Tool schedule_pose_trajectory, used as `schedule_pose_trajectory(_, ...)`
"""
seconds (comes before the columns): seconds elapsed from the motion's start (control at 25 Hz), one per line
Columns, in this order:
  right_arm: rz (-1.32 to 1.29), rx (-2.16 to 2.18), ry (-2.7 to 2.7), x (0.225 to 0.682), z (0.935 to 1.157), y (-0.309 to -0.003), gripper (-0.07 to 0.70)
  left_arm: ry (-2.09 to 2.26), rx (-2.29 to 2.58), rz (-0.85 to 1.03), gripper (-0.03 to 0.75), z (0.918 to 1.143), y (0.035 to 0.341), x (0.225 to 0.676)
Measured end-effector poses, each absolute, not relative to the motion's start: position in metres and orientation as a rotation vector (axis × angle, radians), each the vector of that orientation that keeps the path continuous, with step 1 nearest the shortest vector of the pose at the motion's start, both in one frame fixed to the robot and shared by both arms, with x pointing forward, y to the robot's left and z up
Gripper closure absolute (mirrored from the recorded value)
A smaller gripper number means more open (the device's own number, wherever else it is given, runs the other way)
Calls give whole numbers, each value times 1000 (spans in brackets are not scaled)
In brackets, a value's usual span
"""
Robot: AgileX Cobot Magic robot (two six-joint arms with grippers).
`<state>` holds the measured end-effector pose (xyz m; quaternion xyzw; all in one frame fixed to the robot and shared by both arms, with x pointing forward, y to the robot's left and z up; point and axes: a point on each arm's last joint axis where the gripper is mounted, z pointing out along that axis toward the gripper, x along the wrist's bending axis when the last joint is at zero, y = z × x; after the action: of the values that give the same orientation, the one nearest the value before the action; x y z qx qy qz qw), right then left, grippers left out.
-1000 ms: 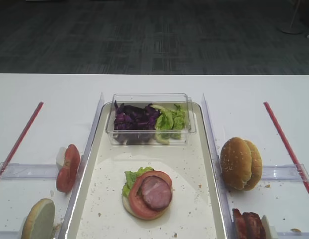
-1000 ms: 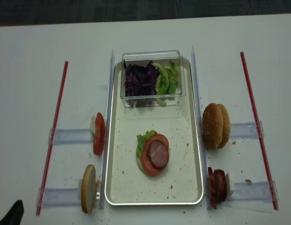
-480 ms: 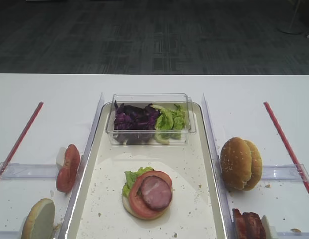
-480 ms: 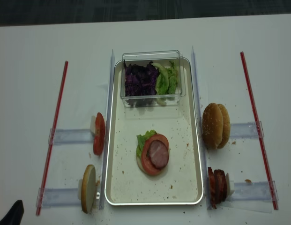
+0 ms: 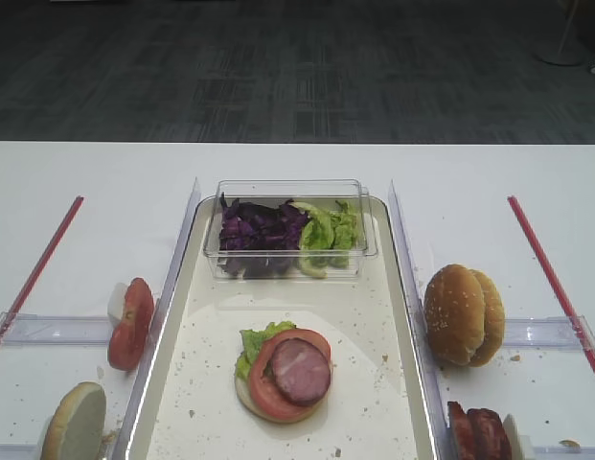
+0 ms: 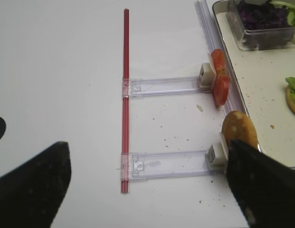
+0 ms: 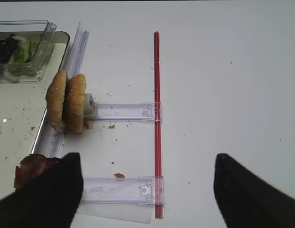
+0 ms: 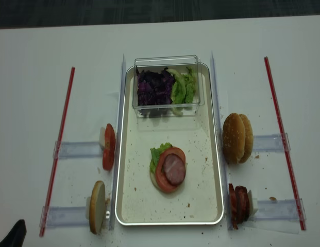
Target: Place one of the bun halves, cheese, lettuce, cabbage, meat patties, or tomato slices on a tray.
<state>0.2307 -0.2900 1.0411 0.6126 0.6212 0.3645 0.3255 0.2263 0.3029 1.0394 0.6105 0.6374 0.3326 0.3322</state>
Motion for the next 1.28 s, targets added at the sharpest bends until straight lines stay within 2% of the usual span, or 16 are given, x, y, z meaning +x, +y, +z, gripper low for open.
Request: schedule_pose_trajectory(1.28, 957, 1609, 1626, 231, 1041, -290, 46, 1665, 1595, 869, 103, 1039, 303, 226)
